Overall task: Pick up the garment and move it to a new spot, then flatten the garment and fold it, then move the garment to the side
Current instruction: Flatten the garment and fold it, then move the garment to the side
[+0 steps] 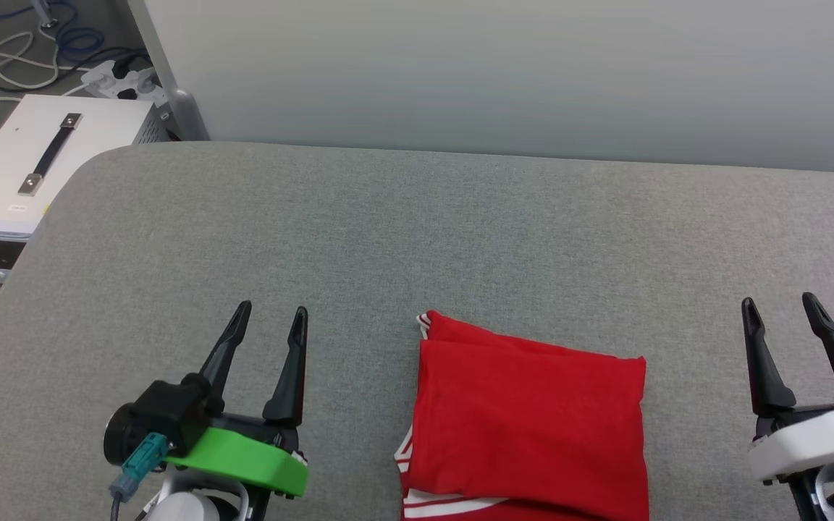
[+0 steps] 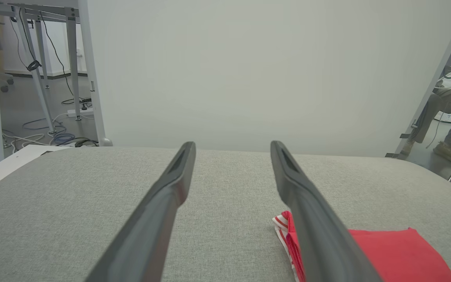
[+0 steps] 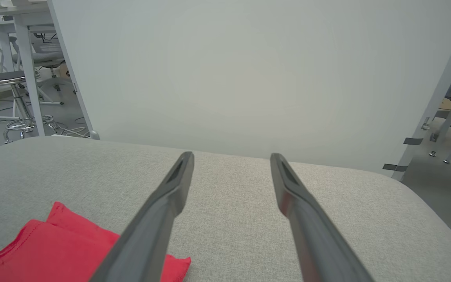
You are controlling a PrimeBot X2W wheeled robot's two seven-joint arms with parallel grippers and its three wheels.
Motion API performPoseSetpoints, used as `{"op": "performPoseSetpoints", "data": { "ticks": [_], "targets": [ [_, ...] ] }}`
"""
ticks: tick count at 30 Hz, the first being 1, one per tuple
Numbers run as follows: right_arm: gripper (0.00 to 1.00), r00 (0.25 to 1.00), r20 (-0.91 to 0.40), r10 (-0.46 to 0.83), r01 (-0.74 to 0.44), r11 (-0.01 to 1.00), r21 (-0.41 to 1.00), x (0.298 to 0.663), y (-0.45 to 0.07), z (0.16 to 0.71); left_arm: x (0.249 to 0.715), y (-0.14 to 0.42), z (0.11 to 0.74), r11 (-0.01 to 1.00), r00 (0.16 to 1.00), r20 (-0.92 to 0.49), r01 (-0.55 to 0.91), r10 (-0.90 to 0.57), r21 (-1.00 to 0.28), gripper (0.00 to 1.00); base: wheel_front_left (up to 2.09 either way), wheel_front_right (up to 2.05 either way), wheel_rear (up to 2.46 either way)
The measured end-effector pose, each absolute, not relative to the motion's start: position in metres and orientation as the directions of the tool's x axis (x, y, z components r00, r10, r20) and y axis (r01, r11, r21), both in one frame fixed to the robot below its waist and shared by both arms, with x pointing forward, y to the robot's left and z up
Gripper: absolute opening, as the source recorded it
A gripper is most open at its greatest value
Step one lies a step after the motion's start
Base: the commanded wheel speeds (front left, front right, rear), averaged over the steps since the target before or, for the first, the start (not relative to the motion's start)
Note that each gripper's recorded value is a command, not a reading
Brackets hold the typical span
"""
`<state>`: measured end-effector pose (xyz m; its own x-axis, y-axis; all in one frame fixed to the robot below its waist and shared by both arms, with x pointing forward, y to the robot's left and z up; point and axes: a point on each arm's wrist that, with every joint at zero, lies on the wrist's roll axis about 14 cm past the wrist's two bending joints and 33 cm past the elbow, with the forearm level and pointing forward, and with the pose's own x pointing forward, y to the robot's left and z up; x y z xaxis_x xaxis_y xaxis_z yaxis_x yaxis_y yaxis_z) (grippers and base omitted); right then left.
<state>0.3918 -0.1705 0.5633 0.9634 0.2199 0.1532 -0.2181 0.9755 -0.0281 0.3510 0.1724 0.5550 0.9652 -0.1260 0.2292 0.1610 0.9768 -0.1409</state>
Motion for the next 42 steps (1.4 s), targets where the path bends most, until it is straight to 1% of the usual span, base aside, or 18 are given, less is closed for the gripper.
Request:
{"op": "performPoseSetpoints", "data": {
  "ticks": [5,10,22,34,37,40,42],
  "targets": [
    [1.00,0.967,0.206,0.148,-0.161,0.986,0.046,0.379,-0.174,0.558,0.353,0.169,0.546,0.973,0.970,0.201,0.167,-0.133,-0.158,1.00,0.00,0.00,0.00],
    [1.00,0.974,0.197,0.111,-0.128,0.989,0.075,0.375,-0.175,0.547,0.354,0.165,0.536,0.971,0.974,0.173,0.174,-0.146,-0.163,1.00,0.00,0.00,0.00],
    [1.00,0.979,0.178,0.098,-0.115,0.990,0.086,0.375,-0.173,0.537,0.353,0.163,0.533,0.970,0.975,0.164,0.180,-0.153,-0.163,1.00,0.00,0.00,0.00],
    [1.00,0.981,0.156,0.112,-0.126,0.989,0.080,0.377,-0.168,0.530,0.352,0.165,0.532,0.972,0.976,0.160,0.172,-0.146,-0.159,1.00,0.00,0.00,0.00],
    [1.00,0.984,0.105,0.143,-0.151,0.986,0.070,0.379,-0.163,0.523,0.352,0.165,0.531,0.972,0.977,0.158,0.170,-0.145,-0.159,1.00,0.00,0.00,0.00],
    [1.00,0.981,-0.010,0.192,-0.191,0.979,0.076,0.381,-0.154,0.508,0.353,0.165,0.530,0.973,0.977,0.153,0.170,-0.146,-0.159,1.00,0.00,0.00,0.00],
    [1.00,0.962,-0.128,0.243,-0.232,0.969,0.089,0.383,-0.144,0.495,0.354,0.165,0.528,0.972,0.978,0.148,0.170,-0.147,-0.159,1.00,0.00,0.00,0.00]
  ]
}}
